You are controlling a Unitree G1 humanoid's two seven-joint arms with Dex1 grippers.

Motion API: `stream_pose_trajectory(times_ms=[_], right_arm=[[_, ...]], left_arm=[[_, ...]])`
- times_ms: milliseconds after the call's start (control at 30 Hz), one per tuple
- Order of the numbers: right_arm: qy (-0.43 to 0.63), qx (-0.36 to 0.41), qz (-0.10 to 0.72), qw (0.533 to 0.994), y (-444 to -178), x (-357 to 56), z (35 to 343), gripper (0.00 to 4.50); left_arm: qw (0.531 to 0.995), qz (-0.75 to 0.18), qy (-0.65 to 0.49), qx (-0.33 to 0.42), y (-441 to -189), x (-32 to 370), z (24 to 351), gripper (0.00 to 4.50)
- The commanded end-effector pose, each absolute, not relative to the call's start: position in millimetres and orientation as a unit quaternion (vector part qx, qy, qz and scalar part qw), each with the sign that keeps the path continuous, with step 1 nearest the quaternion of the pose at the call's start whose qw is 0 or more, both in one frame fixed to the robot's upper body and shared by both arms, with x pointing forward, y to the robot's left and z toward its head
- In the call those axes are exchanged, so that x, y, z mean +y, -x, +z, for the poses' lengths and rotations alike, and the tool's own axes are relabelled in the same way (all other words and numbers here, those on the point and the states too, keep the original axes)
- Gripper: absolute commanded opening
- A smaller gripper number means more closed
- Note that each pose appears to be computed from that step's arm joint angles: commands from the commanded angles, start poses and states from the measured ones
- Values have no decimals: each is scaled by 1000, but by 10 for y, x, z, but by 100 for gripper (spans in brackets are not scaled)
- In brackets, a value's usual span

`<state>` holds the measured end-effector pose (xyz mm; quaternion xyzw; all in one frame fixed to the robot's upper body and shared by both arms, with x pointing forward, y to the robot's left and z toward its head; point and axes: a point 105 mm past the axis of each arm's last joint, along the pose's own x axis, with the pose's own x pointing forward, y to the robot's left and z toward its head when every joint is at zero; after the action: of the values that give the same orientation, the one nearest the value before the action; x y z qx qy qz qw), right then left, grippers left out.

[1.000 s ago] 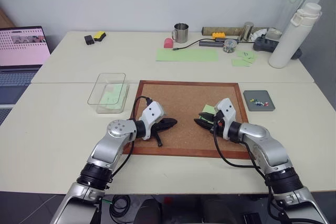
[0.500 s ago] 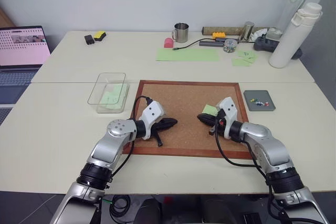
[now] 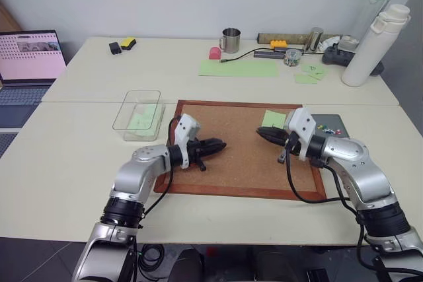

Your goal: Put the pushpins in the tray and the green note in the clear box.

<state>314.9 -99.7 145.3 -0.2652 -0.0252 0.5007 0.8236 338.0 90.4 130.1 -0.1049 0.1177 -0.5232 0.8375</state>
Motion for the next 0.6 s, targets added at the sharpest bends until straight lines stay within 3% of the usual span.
stream_pose_trajectory(times_ms=[33, 67, 133, 233, 600], right_arm=[[328, -77, 545, 768, -2978, -857, 1558, 0], [342, -84, 555, 754, -2948, -836, 1564, 0], [359, -94, 564, 738, -2916, -812, 1583, 0], [385, -116, 579, 709, -2865, -757, 1669, 0], [374, -155, 599, 691, -2761, -446, 1822, 0]], left_arm=[[806, -558, 170, 102, -3335, 865, 1668, 177], [797, -560, 196, 115, -3340, 847, 1692, 211], [778, -570, 227, 133, -3318, 817, 1717, 229], [759, -584, 240, 159, -3279, 747, 1689, 229], [729, -607, 265, 172, -3220, 520, 1680, 229]])
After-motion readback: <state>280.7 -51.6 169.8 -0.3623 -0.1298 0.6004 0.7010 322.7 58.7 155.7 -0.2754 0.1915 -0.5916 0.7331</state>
